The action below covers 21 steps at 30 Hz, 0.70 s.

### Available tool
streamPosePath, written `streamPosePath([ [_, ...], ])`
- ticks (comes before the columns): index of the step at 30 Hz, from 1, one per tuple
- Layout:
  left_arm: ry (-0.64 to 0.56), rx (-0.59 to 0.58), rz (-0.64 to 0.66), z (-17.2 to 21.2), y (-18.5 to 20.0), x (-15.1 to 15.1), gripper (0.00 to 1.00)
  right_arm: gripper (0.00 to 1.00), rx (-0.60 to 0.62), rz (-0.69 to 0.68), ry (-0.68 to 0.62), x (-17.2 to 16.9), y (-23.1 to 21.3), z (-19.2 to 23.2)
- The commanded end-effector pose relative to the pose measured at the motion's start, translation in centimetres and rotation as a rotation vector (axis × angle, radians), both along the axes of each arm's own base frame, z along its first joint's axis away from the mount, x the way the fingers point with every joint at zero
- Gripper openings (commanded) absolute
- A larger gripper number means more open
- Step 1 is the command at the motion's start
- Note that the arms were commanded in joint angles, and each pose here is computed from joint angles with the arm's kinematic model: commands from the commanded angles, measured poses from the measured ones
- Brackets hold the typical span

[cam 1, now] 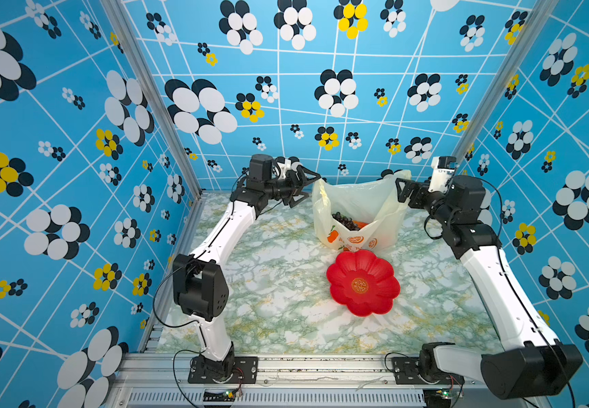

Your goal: Place the fruits into the plastic bag

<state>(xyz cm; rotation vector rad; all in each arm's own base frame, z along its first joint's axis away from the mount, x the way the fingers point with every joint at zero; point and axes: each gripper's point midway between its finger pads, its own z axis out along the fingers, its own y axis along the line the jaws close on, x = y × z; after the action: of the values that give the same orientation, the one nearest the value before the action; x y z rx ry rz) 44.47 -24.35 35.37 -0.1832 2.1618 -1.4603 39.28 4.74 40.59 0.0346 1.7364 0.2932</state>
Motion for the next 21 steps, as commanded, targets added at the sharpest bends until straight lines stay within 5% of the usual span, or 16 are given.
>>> streamPosePath([
  [1, -0.11, 0.201, 0.109, -0.1, 4.6, -1.6, 0.99, 0.99, -0.01, -0.052, 0.031, -2.1, -1.1, -0.8],
  [8, -0.184, 0.39, 0.35, -1.9, 12.8, -4.9, 0.99, 0.99, -0.059, -0.176, 0.017, -5.4, -3.6, -1.9],
  [15, -0.151, 0.534, 0.666, -9.9, 20.1, -8.7, 0.99, 0.99, -0.092, -0.371, 0.099, -5.1, -7.1, -11.2],
  [21, -0.368, 0.724, 0.712, -13.2, 22.4, -10.8, 0.99, 0.99, -0.111, -0.35, 0.167, -3.4, -6.8, -19.0],
])
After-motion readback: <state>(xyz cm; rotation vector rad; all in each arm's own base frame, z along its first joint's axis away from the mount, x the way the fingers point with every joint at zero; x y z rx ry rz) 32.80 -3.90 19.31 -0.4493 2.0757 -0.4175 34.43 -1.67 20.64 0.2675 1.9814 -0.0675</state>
